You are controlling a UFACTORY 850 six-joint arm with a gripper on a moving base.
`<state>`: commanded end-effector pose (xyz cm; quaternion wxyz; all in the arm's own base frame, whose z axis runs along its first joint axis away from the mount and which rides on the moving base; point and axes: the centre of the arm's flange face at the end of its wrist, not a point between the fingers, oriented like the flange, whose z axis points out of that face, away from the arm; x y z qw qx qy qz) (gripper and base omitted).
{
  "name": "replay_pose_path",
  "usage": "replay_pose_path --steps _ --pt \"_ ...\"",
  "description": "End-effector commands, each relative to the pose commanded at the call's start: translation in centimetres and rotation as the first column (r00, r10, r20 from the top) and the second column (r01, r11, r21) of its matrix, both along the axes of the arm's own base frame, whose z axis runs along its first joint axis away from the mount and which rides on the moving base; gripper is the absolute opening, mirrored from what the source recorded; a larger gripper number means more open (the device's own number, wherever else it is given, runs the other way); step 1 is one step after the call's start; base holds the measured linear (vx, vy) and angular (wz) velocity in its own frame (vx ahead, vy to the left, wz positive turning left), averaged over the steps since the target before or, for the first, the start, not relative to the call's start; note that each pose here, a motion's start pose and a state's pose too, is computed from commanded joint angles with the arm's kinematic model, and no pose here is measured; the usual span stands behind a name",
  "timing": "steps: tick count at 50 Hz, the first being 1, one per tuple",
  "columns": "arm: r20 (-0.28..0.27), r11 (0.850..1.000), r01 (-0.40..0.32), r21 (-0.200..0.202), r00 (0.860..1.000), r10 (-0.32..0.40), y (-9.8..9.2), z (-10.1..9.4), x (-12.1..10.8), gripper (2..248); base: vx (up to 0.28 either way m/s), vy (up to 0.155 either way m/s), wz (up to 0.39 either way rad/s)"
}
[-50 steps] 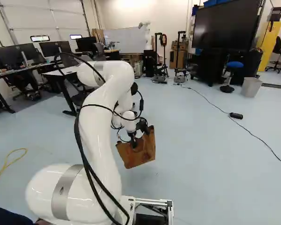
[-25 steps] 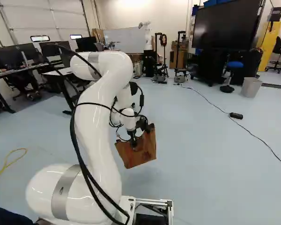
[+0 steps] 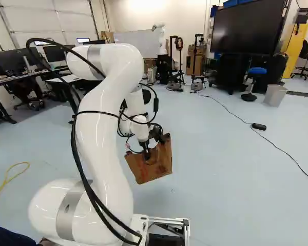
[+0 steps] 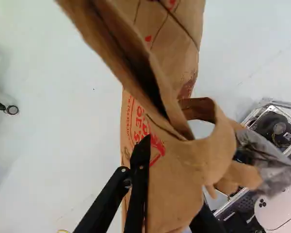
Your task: Pick up the grocery bag from the ground
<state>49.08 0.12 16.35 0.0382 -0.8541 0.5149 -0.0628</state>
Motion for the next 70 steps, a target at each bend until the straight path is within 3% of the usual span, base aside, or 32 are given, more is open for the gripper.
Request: replay_pose_path --steps 70 --pt "0.092 0.999 0.050 0.000 0.995 -0.049 -2.1 10.1 -8.2 20 0.000 0.000 0.000"
